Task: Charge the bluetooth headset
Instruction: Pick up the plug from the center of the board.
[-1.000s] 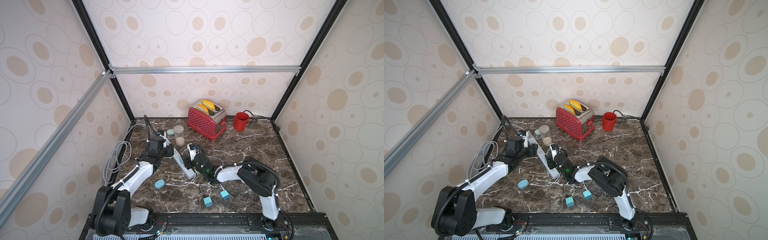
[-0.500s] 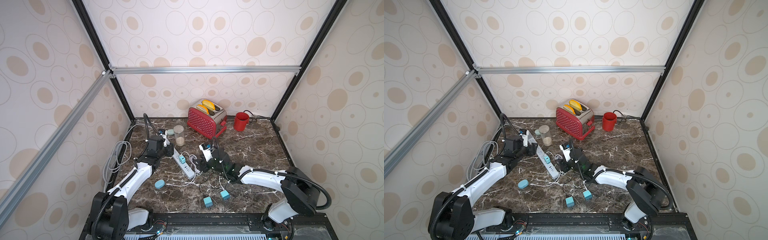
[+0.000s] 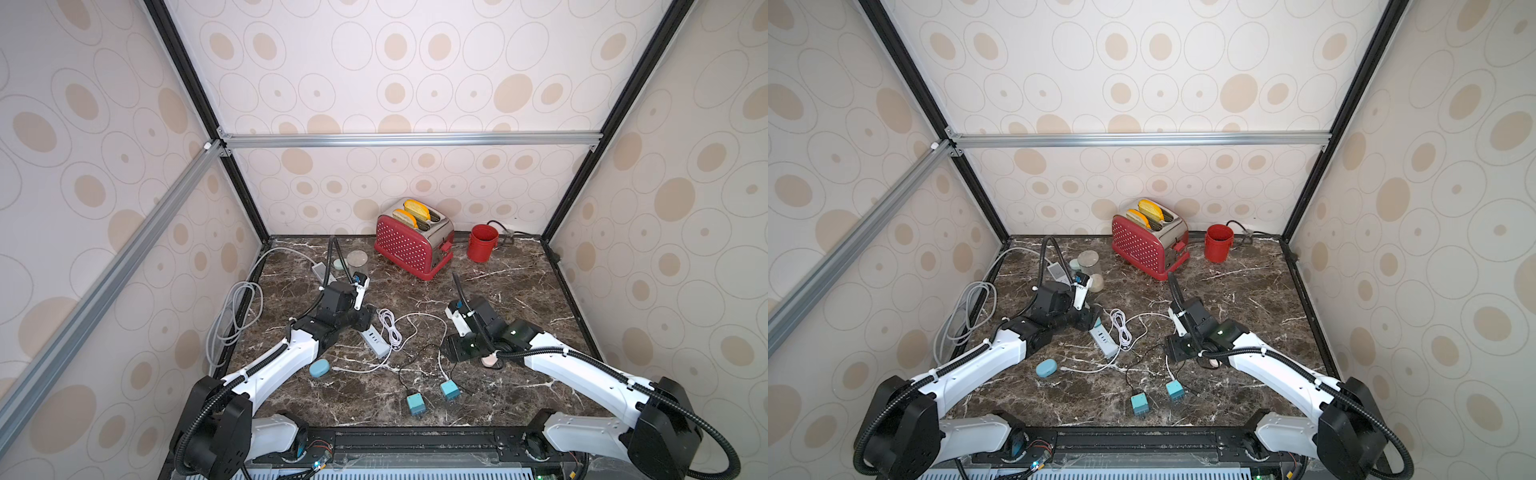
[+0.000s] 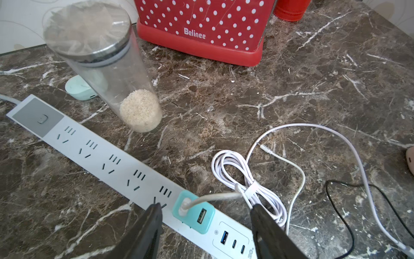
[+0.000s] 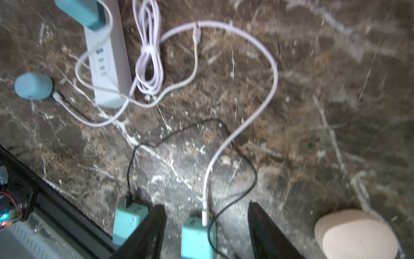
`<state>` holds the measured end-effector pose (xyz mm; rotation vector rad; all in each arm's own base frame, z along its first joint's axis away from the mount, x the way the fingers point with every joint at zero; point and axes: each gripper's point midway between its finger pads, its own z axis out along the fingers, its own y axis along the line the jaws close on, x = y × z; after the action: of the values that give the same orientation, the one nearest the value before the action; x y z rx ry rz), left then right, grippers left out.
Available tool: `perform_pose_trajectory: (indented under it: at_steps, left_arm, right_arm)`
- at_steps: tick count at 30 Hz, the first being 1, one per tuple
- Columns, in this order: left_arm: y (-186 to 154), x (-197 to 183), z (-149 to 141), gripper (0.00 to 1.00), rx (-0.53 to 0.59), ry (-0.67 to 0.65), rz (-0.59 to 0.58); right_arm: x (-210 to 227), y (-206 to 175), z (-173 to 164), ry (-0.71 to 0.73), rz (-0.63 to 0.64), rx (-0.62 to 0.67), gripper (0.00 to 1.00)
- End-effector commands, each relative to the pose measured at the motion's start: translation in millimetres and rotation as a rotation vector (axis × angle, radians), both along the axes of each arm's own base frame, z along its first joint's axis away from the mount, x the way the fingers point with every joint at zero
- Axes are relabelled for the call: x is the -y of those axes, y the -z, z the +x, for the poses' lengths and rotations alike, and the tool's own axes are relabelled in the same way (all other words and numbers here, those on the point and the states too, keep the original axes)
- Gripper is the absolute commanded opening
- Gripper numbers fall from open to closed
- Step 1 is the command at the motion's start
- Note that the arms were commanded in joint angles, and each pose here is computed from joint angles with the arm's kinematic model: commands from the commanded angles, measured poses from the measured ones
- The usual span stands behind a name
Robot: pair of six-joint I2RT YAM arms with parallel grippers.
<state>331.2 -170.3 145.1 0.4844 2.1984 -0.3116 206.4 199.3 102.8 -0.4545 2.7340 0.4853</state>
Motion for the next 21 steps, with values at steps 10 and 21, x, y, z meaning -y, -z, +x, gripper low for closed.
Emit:
perform_pose_trajectory:
  at_steps: [10, 21]
  left_arm:
    - [-23, 21, -14, 0.65, 0.079, 0.126, -0.113]
    - [-13, 18, -14, 0.65, 0.063, 0.106, -0.104]
  right_arm:
    - [-4, 23, -58, -0.117, -0.1, -0.208, 0.48]
    - [-6, 42, -79, -0.051, -0.07, -0.354, 0.46]
